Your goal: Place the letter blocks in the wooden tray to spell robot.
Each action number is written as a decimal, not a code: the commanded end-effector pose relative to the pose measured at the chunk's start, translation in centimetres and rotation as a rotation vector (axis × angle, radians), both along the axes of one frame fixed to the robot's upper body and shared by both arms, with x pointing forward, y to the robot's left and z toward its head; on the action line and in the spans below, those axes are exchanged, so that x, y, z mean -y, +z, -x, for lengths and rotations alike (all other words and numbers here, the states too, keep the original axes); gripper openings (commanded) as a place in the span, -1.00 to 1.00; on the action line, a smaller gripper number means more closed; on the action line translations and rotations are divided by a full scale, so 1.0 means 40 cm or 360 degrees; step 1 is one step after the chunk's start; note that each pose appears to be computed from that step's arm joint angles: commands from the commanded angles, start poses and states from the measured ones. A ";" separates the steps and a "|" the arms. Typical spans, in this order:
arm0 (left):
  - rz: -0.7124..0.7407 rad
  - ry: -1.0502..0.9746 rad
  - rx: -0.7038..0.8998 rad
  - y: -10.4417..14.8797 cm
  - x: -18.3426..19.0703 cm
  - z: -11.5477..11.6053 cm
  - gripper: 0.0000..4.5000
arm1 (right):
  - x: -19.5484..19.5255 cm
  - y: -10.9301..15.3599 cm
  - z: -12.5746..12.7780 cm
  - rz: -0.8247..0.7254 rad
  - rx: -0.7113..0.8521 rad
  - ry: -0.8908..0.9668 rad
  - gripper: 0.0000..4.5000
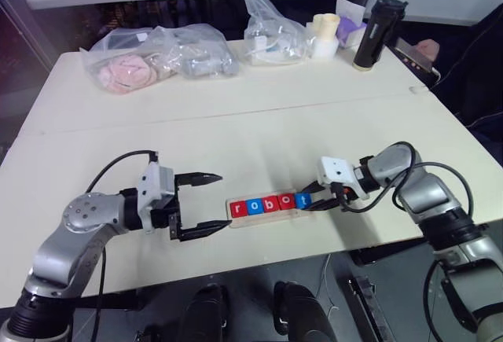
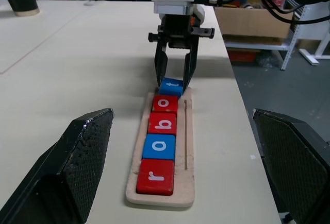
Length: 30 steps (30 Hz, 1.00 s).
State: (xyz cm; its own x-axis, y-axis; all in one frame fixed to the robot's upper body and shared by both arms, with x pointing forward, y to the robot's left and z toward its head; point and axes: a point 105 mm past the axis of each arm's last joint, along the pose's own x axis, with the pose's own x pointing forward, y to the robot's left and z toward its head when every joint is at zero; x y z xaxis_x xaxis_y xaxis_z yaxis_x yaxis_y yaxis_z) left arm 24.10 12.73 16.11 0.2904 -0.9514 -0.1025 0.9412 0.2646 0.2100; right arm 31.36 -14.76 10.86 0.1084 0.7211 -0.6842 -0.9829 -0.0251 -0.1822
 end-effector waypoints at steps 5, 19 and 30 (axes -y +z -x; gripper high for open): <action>-0.0009 -0.0018 0.0083 0.026 0.004 0.012 1.00 | -0.028 0.026 -0.010 -0.0026 0.0069 0.0051 -0.50; -0.0003 -0.0013 0.0083 0.028 0.008 0.010 1.00 | -0.028 0.012 -0.013 0.0011 0.0069 0.0059 -0.50; -0.0003 -0.0015 0.0076 0.027 0.008 0.013 1.00 | -0.033 0.036 -0.014 0.0012 0.0121 0.0084 0.97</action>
